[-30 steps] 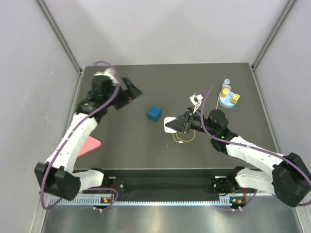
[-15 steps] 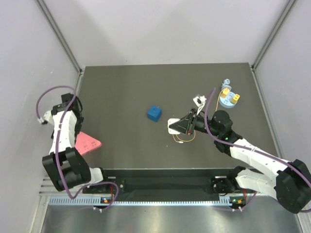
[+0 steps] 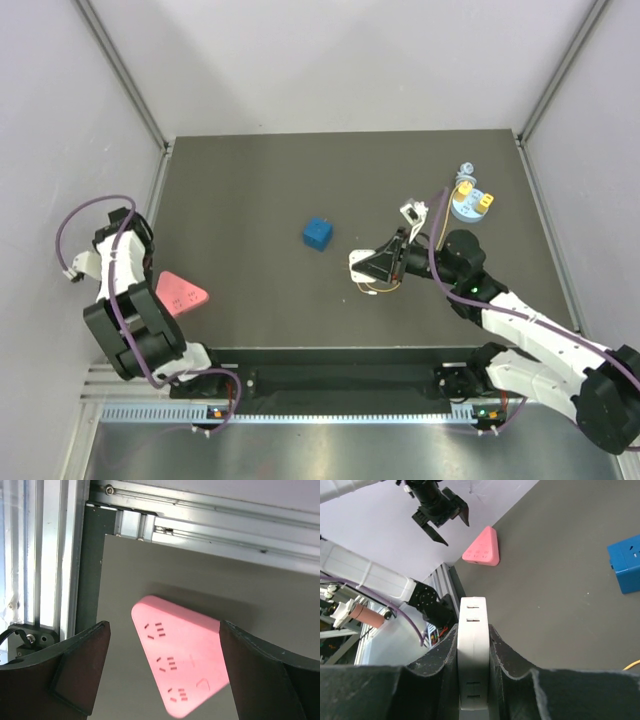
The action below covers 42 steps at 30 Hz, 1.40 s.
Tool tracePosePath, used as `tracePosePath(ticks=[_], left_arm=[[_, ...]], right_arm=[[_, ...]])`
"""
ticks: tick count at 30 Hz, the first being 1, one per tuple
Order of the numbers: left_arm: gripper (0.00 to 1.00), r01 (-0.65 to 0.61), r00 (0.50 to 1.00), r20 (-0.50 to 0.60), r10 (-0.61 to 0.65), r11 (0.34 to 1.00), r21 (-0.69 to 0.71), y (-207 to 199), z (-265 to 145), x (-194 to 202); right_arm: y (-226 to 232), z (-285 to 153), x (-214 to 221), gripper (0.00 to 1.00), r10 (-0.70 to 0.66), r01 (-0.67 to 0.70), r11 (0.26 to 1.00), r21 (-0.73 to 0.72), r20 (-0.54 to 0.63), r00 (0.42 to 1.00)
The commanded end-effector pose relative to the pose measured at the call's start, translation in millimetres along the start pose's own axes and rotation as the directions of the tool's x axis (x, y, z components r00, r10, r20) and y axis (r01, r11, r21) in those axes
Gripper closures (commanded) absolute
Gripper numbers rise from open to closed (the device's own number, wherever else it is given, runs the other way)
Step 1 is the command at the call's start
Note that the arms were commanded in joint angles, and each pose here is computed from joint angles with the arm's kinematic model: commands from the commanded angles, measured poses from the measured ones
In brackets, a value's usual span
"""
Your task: Insert the plug
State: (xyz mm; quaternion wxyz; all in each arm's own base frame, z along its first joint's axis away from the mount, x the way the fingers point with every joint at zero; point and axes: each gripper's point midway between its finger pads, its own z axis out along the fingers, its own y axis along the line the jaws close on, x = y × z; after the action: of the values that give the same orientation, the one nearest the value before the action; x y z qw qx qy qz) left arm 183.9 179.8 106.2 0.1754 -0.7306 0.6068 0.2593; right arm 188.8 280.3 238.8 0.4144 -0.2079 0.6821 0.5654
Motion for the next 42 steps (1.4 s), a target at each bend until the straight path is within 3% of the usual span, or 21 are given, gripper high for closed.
tracePosePath(ticks=[1, 5, 16, 23, 30, 37, 42], left_arm=[[0.06, 0.052, 0.998, 0.022, -0.051, 0.997, -0.052, 1, 20, -3], [0.07, 0.018, 0.998, -0.065, -0.026, 0.993, -0.121, 6, 37, 23], [0.12, -0.01, 0.96, -0.28, -0.002, 0.999, -0.044, 3, 35, 79], [0.21, 0.004, 0.91, -0.413, 0.023, 0.998, 0.065, 15, -4, 133], [0.31, 0.001, 0.909, -0.409, 0.075, 0.983, 0.182, -8, -44, 167], [0.33, -0.016, 0.875, -0.472, 0.112, 0.979, 0.203, -19, -73, 227], [0.34, 0.002, 0.839, -0.526, 0.138, 0.967, 0.256, -35, -127, 274]], right_arm=[[18, -4, -18, 1.0, -0.074, 0.076, 0.995, -0.059, 0.044, 0.996], [13, -6, -9, 1.0, -0.066, 0.068, 0.996, -0.054, 0.03, 0.997], [9, -10, -1, 1.0, -0.091, 0.091, 0.995, -0.028, -0.017, 0.996], [4, -7, -1, 1.0, -0.074, 0.073, 0.997, -0.011, -0.016, 0.997], [-1, -2, 1, 1.0, -0.033, 0.033, 0.999, -0.001, -0.016, 0.999], [-8, -8, 2, 1.0, -0.04, 0.04, 0.998, 0.054, -0.002, 0.999], [-23, -9, 17, 1.0, -0.025, 0.03, 0.99, 0.136, -0.036, 0.999]])
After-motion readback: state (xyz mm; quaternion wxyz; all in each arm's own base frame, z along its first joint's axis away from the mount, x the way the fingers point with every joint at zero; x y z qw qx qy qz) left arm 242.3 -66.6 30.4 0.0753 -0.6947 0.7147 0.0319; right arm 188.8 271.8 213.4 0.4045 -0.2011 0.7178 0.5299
